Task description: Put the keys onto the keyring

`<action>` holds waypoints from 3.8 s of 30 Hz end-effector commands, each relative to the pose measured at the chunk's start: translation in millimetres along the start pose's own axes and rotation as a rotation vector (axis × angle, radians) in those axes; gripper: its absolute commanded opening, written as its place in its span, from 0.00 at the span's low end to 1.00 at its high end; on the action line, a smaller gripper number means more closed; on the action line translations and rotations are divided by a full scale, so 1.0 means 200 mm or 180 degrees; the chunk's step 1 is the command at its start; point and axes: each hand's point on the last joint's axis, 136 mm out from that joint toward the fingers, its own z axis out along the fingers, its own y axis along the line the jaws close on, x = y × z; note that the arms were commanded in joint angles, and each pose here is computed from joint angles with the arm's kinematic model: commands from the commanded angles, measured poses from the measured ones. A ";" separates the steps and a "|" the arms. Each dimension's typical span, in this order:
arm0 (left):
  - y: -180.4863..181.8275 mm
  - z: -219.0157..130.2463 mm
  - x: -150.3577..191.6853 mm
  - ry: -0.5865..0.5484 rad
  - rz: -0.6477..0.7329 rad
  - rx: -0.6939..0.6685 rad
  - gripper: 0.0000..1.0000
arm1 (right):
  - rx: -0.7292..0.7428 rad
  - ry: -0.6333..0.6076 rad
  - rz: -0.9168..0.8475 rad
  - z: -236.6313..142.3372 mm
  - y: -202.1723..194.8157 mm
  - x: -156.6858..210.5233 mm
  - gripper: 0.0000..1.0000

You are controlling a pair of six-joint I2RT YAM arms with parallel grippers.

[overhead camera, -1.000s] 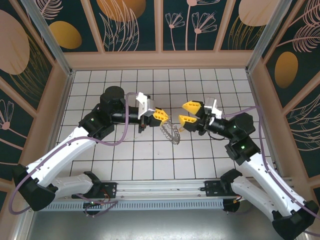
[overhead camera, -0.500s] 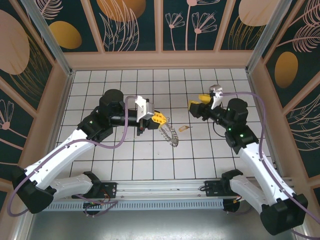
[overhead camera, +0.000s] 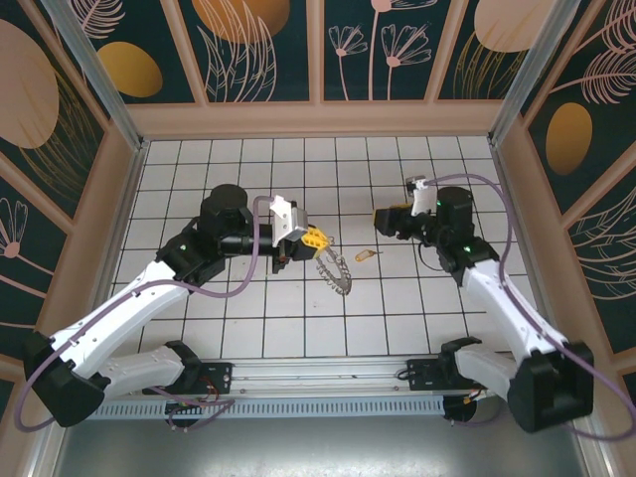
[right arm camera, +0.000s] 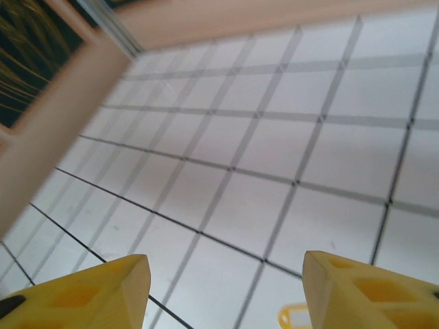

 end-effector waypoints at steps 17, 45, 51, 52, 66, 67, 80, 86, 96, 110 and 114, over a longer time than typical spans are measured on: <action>0.04 -0.06 0.30 -0.0003 -0.0612 -0.0533 0.00 | 0.0691 0.1200 0.0338 0.30 -0.30 0.49 0.48; 0.02 -0.07 0.25 -0.0078 -0.0546 -0.0499 0.00 | 0.0723 0.1403 0.0278 0.43 -0.36 0.62 0.21; 0.02 -0.07 0.25 -0.0072 -0.0546 -0.0509 0.00 | 0.0700 0.1427 0.0269 0.44 -0.35 0.64 0.18; 0.02 -0.07 0.25 -0.0075 -0.0548 -0.0507 0.00 | 0.0701 0.1436 0.0270 0.44 -0.35 0.64 0.18; 0.01 -0.08 0.23 -0.0089 -0.0524 -0.0501 0.00 | 0.0755 0.1410 0.0122 0.42 -0.34 0.63 0.00; 0.01 -0.08 0.22 -0.0092 -0.0512 -0.0492 0.00 | 0.0761 0.1386 0.0092 0.41 -0.33 0.62 0.00; -0.18 -0.17 0.05 -0.0354 -0.0113 -0.0034 0.00 | 0.0254 0.0529 -0.1224 0.20 0.16 0.31 0.00; -0.20 -0.23 0.00 -0.0224 0.0146 -0.0106 0.00 | -0.0449 -0.0146 -0.1725 -0.03 0.50 0.13 0.00; -0.21 -0.19 -0.08 -0.0189 0.0312 0.0138 0.00 | -0.1420 -0.0473 -0.2589 -0.34 0.98 0.09 0.00; -0.16 -0.16 -0.07 0.0010 0.0446 0.0077 0.00 | -0.1831 -0.0113 -0.2659 -0.47 1.11 0.16 0.00; -0.17 -0.15 -0.07 -0.0005 0.0437 0.0123 0.00 | -0.1917 -0.0044 -0.2615 -0.48 1.15 0.16 0.00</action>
